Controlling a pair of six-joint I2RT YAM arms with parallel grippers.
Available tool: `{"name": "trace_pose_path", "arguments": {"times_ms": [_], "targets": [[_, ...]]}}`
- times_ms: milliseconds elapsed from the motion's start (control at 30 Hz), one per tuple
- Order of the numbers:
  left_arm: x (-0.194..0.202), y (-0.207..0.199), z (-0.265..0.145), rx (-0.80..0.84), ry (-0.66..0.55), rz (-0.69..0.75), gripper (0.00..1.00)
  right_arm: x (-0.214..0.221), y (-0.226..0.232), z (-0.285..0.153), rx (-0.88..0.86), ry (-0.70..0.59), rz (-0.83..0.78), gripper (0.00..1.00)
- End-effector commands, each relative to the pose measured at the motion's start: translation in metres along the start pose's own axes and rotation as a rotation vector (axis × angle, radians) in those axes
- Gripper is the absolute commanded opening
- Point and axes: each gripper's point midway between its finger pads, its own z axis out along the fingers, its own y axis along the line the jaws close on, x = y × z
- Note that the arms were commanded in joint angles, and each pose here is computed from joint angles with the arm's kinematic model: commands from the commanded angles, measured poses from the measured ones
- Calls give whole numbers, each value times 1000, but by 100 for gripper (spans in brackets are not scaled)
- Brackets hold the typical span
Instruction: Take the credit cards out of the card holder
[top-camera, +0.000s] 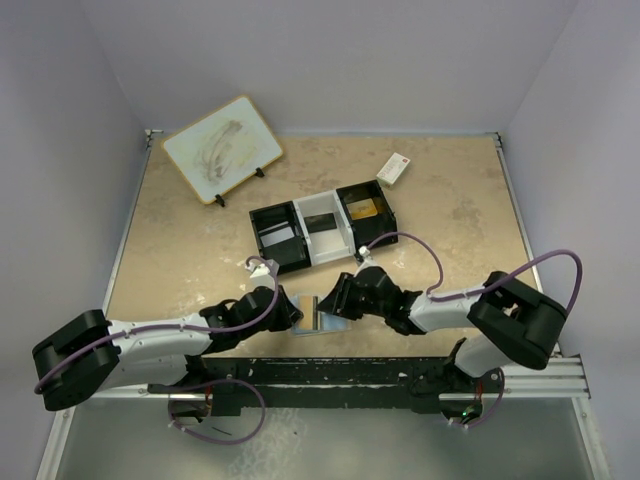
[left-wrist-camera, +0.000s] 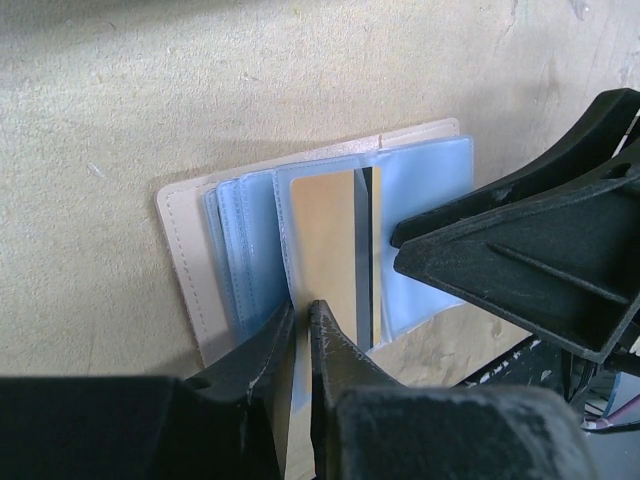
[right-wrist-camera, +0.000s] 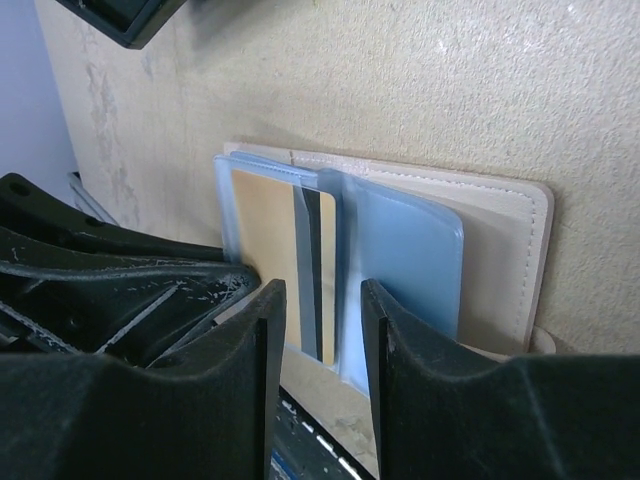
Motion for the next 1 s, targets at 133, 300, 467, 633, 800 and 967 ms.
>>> {"name": "trace_pose_path", "arguments": {"times_ms": [133,300,467,633,800,967], "targets": [[-4,-8,2,2,0,31,17,1,4,4,-43,14,26,36],[-4,-6,1,-15,4,45,25,1,1,4,-38,14,28,34],[-8,-2,-1,-56,-1,67,22,1,1,5,-37,15,30,33],[-6,-3,-1,-44,8,73,17,2,0,7,-34,25,25,33],[-4,-3,0,-38,15,75,11,4,0,8,-35,34,22,32],[-6,-1,-3,-37,6,86,13,2,0,8,-34,27,21,31]]}}
